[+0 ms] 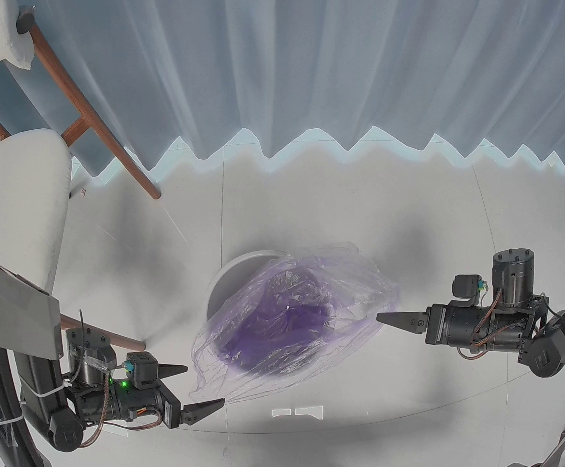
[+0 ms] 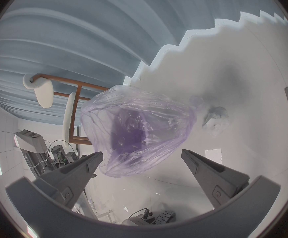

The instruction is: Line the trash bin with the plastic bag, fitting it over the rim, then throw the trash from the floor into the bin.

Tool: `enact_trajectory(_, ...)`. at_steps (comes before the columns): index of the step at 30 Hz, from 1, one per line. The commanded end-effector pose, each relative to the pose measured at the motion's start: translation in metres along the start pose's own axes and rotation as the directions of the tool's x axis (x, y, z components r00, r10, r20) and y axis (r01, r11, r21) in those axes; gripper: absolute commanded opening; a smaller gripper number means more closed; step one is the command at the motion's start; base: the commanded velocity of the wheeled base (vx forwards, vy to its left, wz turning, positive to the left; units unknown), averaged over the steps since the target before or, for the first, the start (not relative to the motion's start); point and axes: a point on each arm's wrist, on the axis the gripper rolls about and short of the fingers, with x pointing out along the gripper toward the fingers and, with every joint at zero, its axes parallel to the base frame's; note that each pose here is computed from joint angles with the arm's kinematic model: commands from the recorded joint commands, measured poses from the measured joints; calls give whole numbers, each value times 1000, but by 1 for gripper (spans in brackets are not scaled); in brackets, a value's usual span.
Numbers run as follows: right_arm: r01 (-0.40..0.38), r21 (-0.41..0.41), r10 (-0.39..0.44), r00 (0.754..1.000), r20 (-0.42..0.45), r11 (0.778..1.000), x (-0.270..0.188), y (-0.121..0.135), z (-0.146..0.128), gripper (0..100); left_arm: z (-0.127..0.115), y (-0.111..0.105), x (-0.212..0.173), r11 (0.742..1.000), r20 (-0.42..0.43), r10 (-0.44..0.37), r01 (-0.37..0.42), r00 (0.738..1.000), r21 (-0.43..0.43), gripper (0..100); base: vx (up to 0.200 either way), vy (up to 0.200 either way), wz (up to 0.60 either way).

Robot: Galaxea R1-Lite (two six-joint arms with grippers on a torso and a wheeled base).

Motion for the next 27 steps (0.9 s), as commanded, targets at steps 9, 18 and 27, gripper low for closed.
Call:
enact_trajectory(9, 169, 43, -165, 983, -83, 985, 28, 6, -39, 100, 68, 12, 23, 999, 277, 3, 7, 961, -34, 100, 0, 0, 0)
enact_trajectory(18, 212, 125, -202, 976, -86, 969, 41, 4, -40, 100, 114, 26, 45, 998, 306, 63, -54, 950, -38, 100, 0, 0, 0)
enact_trajectory(27, 215, 192, -207, 976, -64, 957, 62, 7, -35, 100, 142, 30, 65, 999, 326, 38, -35, 945, -13, 100, 0, 0, 0)
